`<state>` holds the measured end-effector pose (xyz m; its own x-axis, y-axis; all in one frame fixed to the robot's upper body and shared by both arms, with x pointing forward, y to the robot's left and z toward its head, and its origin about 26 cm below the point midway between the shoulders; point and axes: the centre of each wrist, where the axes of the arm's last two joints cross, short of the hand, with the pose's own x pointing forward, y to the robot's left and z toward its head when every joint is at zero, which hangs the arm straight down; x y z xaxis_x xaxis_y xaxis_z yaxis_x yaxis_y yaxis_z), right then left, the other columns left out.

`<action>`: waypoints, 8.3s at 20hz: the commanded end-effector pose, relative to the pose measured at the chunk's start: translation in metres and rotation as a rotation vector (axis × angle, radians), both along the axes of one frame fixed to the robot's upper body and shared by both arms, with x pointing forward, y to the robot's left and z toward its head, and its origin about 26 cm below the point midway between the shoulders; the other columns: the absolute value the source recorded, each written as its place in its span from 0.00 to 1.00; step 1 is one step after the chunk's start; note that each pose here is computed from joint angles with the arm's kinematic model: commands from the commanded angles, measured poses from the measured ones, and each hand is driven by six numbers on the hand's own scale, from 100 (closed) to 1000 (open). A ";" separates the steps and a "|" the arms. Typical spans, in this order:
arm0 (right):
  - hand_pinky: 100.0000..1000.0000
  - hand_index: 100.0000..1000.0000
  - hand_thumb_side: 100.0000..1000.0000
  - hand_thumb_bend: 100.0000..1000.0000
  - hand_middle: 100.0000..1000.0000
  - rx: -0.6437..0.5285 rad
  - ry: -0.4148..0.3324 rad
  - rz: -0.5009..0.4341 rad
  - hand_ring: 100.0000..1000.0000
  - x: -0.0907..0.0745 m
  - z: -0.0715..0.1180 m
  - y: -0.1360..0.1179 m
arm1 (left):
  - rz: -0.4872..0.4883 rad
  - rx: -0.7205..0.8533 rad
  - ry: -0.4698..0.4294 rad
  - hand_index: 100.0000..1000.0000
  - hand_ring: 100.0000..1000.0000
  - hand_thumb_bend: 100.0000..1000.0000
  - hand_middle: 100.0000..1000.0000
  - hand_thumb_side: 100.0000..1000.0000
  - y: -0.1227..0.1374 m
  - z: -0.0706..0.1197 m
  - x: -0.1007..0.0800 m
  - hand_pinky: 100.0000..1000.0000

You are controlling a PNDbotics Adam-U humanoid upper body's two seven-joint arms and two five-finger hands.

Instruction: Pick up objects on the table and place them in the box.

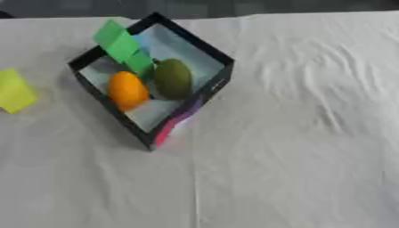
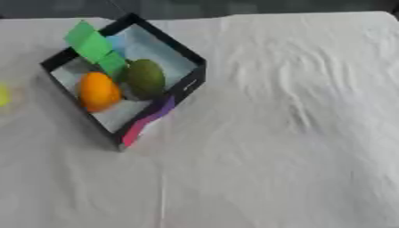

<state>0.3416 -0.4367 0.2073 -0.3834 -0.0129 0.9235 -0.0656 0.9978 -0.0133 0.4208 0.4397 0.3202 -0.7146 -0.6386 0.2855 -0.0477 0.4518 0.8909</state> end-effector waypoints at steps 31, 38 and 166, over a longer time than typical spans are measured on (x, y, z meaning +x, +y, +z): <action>1.00 0.87 0.63 0.00 0.62 -0.083 0.009 -0.076 0.65 -0.012 0.005 -0.024 | 0.140 0.604 0.305 0.89 0.91 0.09 0.82 0.14 0.085 -0.048 -0.058 1.00; 1.00 0.87 0.63 0.00 0.62 -0.085 0.011 -0.073 0.65 -0.012 0.004 -0.024 | 0.090 0.647 0.322 0.90 0.91 0.08 0.83 0.15 0.069 -0.052 -0.049 1.00; 1.00 0.87 0.71 0.00 0.62 -0.107 0.124 -0.138 0.64 -0.017 -0.013 -0.036 | 0.521 0.795 0.291 0.90 1.00 0.30 0.92 0.86 0.036 -0.123 0.024 1.00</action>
